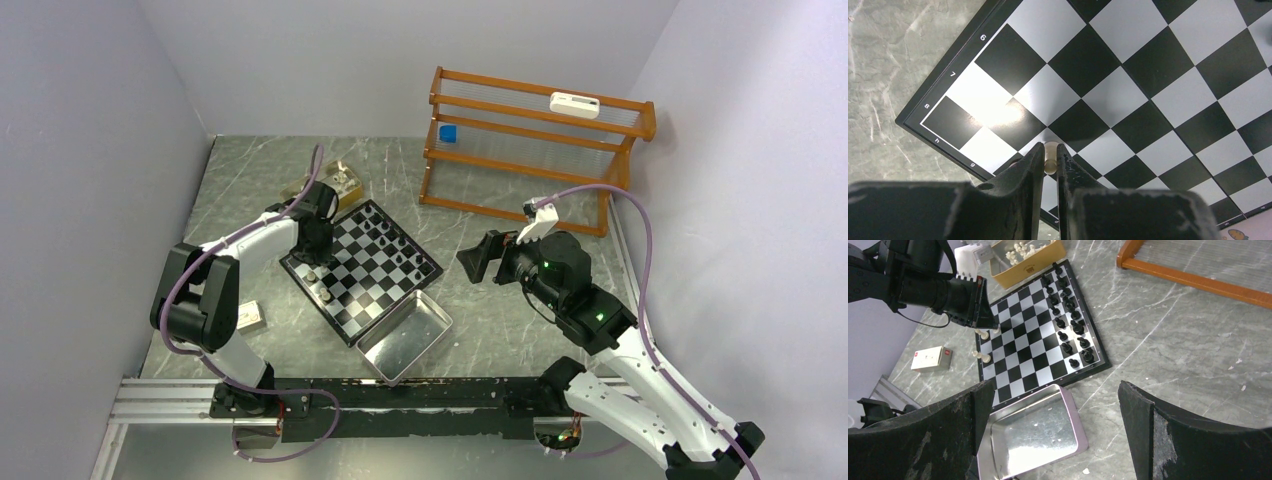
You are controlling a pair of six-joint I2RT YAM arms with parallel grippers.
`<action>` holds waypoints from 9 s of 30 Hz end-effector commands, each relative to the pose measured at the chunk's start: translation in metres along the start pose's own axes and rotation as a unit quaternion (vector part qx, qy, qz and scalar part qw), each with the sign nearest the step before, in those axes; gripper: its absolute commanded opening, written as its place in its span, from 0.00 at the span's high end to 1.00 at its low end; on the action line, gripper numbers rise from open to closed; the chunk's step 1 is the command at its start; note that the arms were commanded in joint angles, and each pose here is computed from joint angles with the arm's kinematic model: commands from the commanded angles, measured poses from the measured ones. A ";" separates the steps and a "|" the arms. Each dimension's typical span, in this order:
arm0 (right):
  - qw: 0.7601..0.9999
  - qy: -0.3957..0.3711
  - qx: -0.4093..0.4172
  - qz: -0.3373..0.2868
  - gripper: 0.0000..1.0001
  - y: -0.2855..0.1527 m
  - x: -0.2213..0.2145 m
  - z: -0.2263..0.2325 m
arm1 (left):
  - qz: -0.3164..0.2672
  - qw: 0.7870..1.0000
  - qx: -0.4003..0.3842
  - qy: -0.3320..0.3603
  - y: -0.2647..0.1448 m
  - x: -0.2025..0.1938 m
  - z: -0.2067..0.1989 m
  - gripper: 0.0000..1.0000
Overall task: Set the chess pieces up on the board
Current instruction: Place the chess piece on the chessboard, then pick up the chess piece from the storage box, then place the chess piece on the chessboard, then pick up the chess piece from the storage box.
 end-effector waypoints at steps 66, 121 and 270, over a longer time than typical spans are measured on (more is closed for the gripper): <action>1.000 0.003 -0.013 0.007 0.00 0.009 0.019 0.006 | -0.206 0.973 0.017 -0.100 0.039 0.210 0.014 0.69; 1.000 0.004 -0.013 0.006 0.00 0.008 0.013 0.004 | -0.157 0.982 0.000 -0.103 0.056 0.203 0.023 0.84; 1.000 0.003 0.006 0.005 0.00 0.005 0.000 0.003 | -0.202 0.977 -0.048 -0.056 -0.083 0.119 0.011 0.63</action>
Point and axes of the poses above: each gripper's point midway between its finger pads, its own y axis out along the fingers, its own z axis along the line the jaws close on, x = y × z, the point moved 8 cm from there along -y, back along the fingers, and after that the axes turned 7 degrees about -y, right-handed, at the moved point
